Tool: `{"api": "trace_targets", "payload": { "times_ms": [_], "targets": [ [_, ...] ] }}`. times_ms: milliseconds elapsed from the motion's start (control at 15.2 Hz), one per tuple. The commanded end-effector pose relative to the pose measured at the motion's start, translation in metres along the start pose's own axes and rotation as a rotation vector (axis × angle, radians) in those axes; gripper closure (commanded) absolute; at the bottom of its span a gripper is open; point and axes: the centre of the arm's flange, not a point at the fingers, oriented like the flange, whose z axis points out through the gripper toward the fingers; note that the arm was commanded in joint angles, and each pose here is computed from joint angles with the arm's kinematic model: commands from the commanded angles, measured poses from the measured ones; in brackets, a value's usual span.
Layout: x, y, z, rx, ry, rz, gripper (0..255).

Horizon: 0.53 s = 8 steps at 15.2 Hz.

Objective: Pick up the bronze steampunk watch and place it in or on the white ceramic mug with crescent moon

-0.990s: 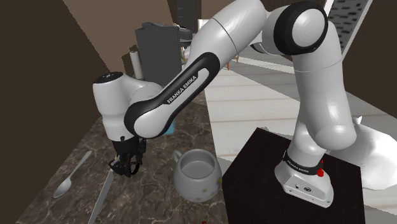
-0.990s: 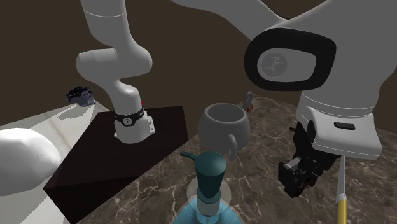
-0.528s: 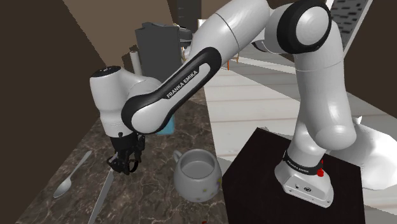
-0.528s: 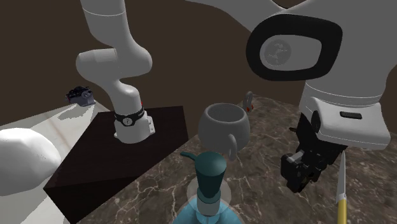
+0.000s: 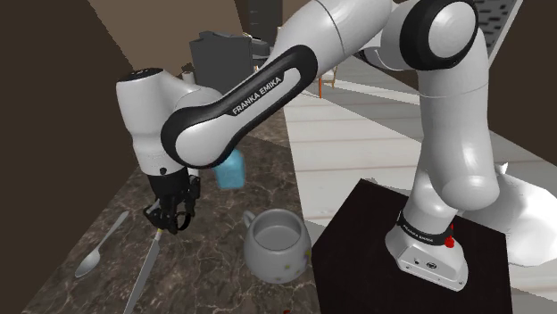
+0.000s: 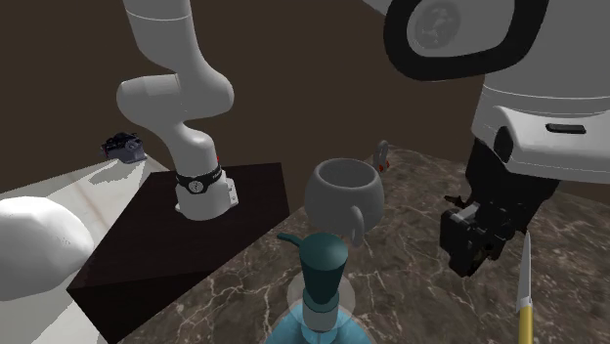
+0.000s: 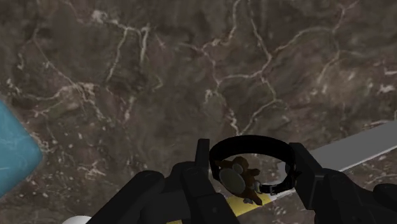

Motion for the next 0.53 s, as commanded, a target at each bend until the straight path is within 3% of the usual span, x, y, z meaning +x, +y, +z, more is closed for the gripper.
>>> {"api": "trace_targets", "payload": {
  "times_ms": [0,462],
  "targets": [
    [0.000,-0.001,-0.012,0.000,0.000,0.000,255],
    [0.001,-0.003,-0.048,0.000,0.000,0.000,255]
  ]
}}
